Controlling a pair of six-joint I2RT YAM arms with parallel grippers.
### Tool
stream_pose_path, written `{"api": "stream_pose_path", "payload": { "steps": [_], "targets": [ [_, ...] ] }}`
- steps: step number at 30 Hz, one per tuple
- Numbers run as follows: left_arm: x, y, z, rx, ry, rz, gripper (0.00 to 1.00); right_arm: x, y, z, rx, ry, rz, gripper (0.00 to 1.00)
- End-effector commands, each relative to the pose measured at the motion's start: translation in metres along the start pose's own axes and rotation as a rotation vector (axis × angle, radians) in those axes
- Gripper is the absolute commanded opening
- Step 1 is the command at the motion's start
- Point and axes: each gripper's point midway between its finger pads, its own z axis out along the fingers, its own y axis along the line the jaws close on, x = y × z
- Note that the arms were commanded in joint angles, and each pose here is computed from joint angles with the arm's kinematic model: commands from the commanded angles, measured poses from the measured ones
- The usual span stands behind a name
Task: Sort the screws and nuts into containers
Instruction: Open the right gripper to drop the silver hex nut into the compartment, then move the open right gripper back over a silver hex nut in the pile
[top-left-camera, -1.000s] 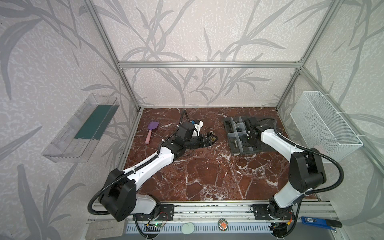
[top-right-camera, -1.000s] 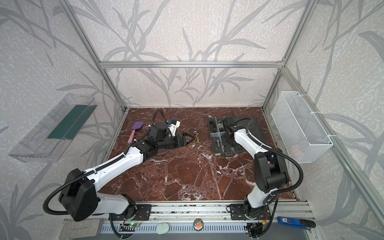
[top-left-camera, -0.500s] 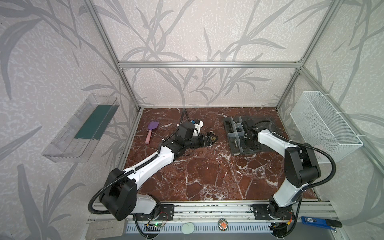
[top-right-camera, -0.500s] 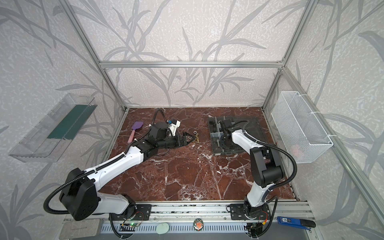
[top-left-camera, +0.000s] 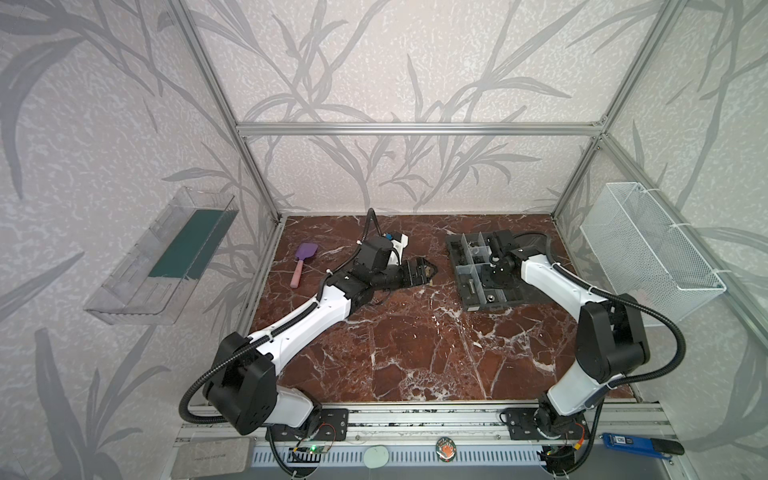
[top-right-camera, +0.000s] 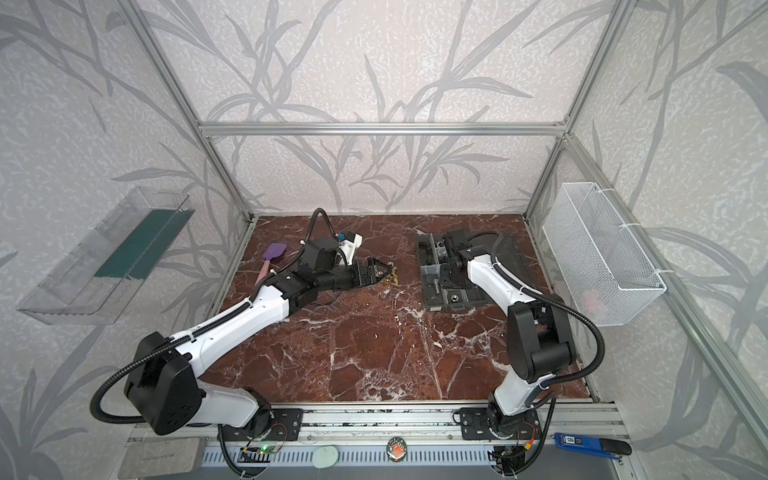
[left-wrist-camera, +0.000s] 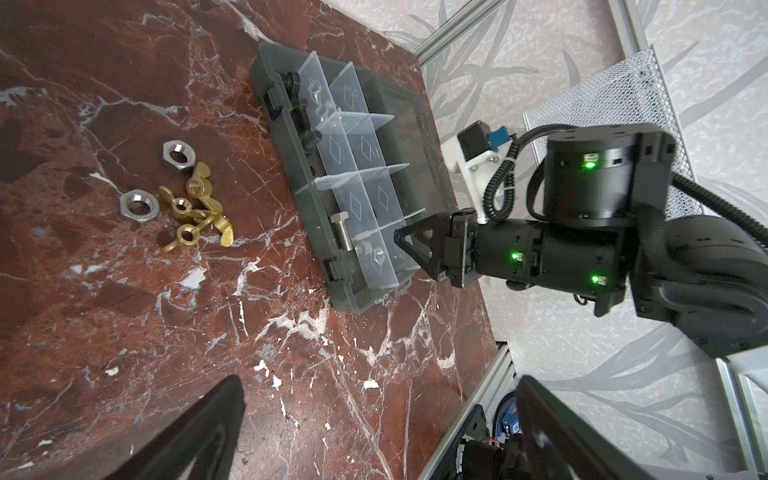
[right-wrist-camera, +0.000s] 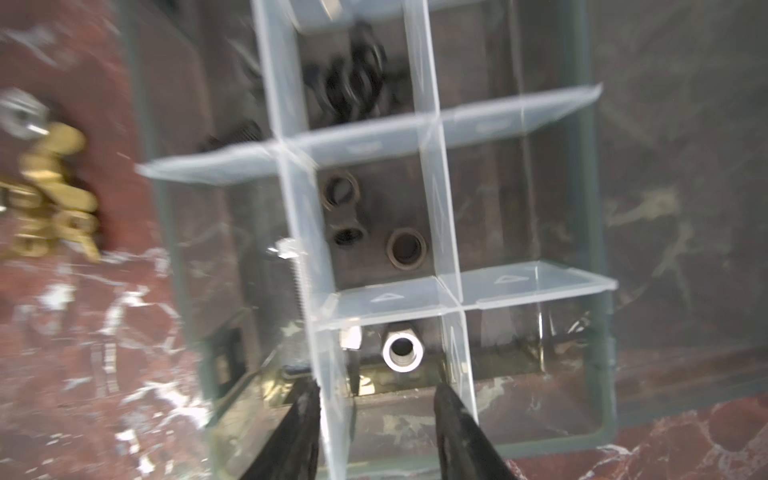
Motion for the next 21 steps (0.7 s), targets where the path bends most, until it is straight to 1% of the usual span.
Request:
{"api": "stream_pose_path", "payload": {
  "steps": [1, 3, 6, 10, 17, 21],
  "targets": [
    [-0.012, 0.003, -0.003, -0.033, -0.017, 0.010, 0.99, -0.022, 0.016, -0.025, -0.085, -0.068, -0.006, 0.46],
    [-0.016, 0.007, -0.004, -0.039, -0.021, -0.013, 0.99, -0.029, 0.028, -0.025, -0.128, -0.073, -0.005, 0.46],
    [-0.023, 0.019, -0.007, -0.030, -0.032, -0.088, 0.99, -0.041, 0.051, -0.024, -0.165, -0.083, -0.042, 0.47],
    [-0.031, 0.036, -0.012, -0.008, -0.061, -0.185, 0.99, -0.047, 0.089, -0.008, -0.212, -0.058, -0.100, 0.47],
    [-0.029, 0.057, -0.022, -0.038, -0.073, -0.232, 0.99, -0.046, 0.152, 0.025, -0.259, -0.007, -0.200, 0.47],
    [-0.028, 0.066, -0.020, -0.064, -0.064, -0.254, 0.99, -0.043, 0.176, 0.053, -0.271, 0.033, -0.232, 0.47]
  ]
}}
